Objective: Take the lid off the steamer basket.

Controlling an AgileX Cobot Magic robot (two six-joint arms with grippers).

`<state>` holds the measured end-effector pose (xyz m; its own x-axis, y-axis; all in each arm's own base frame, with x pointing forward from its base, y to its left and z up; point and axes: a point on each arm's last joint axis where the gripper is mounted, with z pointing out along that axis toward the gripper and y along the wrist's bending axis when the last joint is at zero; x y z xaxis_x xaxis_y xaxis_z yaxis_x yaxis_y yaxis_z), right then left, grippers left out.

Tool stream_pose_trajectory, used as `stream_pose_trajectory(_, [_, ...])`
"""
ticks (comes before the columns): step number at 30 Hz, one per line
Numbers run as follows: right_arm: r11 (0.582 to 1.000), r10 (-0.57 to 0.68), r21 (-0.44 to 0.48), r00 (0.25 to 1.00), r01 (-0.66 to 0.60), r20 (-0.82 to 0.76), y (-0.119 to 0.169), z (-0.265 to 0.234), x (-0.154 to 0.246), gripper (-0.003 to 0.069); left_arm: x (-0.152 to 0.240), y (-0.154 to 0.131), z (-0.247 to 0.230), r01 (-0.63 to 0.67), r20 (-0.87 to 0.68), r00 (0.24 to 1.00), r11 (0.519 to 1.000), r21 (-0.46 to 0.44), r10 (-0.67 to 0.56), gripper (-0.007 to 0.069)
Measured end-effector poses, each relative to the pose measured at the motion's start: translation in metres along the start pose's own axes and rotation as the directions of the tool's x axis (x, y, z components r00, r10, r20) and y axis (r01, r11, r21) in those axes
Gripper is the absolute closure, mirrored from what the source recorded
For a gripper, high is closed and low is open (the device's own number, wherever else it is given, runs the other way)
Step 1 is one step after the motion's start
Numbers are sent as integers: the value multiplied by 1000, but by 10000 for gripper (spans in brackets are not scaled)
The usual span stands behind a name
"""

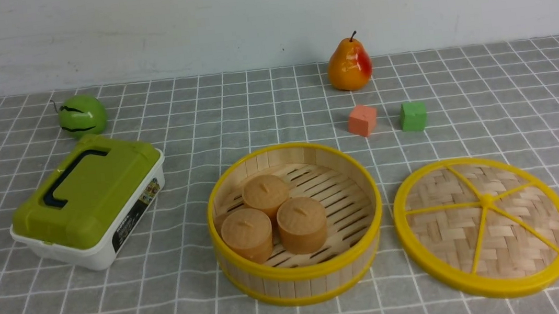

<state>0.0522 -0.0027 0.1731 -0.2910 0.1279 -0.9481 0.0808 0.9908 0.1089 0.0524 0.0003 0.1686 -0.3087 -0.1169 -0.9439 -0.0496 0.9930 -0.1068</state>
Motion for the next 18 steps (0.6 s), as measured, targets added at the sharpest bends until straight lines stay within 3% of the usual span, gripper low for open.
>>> stream_pose_trajectory(18, [1000, -3, 0, 1000, 3, 0, 0, 0, 0, 576, -1, 0, 0, 0, 6, 1000, 1000, 1, 0, 386])
